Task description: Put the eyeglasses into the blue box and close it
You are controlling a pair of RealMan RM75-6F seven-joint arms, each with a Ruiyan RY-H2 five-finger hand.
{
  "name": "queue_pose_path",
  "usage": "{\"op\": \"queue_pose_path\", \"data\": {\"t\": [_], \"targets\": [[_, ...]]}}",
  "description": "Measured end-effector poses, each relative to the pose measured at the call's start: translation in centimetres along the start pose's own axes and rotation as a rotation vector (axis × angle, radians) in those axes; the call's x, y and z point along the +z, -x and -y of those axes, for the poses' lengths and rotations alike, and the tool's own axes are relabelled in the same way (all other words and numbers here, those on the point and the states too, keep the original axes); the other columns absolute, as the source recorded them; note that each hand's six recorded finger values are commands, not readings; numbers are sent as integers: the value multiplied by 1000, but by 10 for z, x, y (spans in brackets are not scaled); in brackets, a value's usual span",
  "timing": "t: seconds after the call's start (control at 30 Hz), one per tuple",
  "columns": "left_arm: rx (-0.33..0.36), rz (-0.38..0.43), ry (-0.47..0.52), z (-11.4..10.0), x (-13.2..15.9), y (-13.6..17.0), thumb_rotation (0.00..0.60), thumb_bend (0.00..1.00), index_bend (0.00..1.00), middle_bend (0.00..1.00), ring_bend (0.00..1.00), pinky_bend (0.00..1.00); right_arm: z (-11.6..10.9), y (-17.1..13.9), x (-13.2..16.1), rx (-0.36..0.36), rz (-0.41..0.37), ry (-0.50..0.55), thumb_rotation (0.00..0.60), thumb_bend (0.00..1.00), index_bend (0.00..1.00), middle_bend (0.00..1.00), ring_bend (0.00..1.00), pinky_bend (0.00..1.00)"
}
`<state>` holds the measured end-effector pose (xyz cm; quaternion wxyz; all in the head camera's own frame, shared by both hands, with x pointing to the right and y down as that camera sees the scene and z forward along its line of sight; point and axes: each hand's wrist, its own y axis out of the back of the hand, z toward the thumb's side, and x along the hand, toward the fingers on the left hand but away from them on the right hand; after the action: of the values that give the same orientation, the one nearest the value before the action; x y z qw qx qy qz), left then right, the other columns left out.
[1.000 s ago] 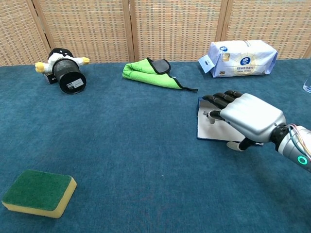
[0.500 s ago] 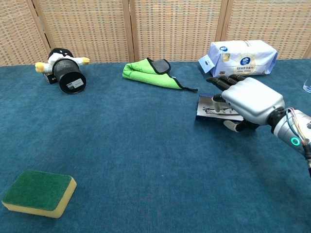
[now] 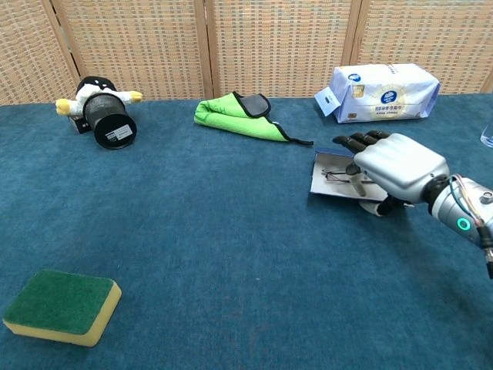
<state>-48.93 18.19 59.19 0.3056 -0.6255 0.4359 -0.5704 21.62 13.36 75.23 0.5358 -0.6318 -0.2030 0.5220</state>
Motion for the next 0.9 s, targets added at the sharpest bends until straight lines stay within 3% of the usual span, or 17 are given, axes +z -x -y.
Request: {"op": "queue_pose_path", "data": {"t": [0.57,0.9], "targets": [[-2,3,0,0,1,1,600,0,0,0,0,0,-32,-28,2,-64,-113,46,600,554,688,96,0,83],[-2,2,-2,0,1,1,600,0,0,0,0,0,-56,-66,5,-73,-239,62,600,554,690,105,0,83]]}}
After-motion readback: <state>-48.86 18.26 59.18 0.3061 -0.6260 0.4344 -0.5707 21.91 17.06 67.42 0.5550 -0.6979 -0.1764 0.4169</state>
